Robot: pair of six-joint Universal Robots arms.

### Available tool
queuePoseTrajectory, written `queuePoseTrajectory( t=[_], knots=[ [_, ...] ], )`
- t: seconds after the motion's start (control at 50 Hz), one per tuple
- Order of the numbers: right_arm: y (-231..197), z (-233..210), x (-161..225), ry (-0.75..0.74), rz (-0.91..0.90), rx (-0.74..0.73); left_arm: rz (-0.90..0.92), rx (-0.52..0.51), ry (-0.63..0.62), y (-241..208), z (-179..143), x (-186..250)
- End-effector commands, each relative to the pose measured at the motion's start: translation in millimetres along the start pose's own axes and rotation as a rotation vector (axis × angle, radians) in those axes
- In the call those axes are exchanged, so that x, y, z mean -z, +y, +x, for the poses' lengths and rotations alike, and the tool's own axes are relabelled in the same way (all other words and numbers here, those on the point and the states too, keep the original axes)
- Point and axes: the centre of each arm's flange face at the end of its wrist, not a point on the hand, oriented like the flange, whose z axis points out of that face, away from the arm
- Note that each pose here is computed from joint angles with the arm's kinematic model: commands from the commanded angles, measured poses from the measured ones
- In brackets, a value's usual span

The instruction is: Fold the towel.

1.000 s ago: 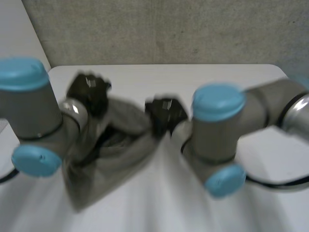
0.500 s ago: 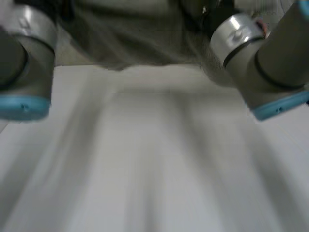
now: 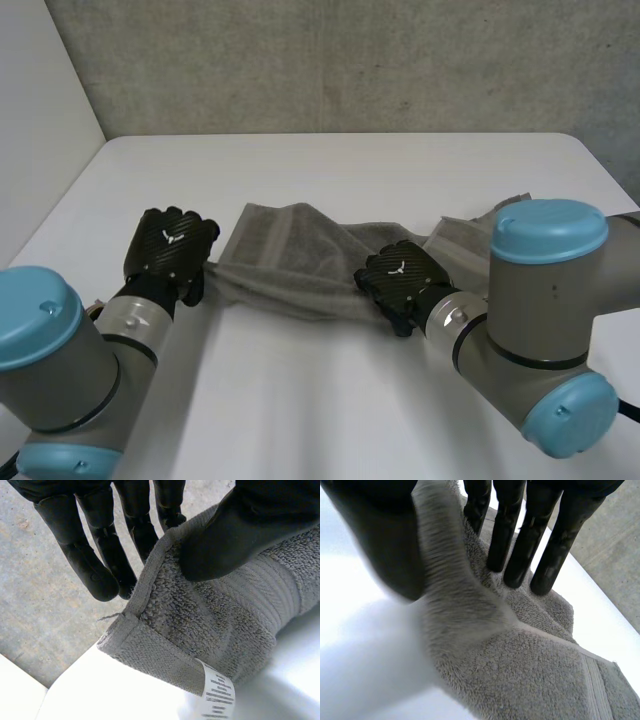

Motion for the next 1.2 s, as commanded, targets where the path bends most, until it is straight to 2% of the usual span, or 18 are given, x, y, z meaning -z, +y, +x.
queuePoseTrajectory(
  t=[0.02,0.14,0.2,0.28,0.4,0.5,0.76,0.96,1.2],
  knots=[
    [-48,32,21,0.059,0.077,-0.001,0.03,-0.008,-0.01,-9,-4,9],
    [-77,51,26,0.066,0.116,0.013,0.043,-0.007,-0.014,-13,-7,18],
    [-86,76,25,0.076,0.118,-0.001,0.042,-0.007,-0.013,-13,-7,20],
    [-68,102,-6,0.062,0.071,-0.032,0.041,-0.007,-0.011,-13,-6,25],
    [-52,104,-37,0.05,0.034,0.0,0.04,-0.007,-0.013,-13,-7,26],
    [-17,98,-75,0.046,-0.047,0.063,0.042,-0.007,-0.013,-13,-7,26],
    [37,85,-117,0.032,-0.152,0.131,0.032,-0.006,-0.024,-9,-12,22],
    [40,107,-121,0.115,-0.17,0.157,0.034,-0.007,-0.003,-8,-11,22],
    [38,115,-119,0.134,-0.163,0.157,0.028,-0.007,-0.002,-6,-11,21]
  ],
)
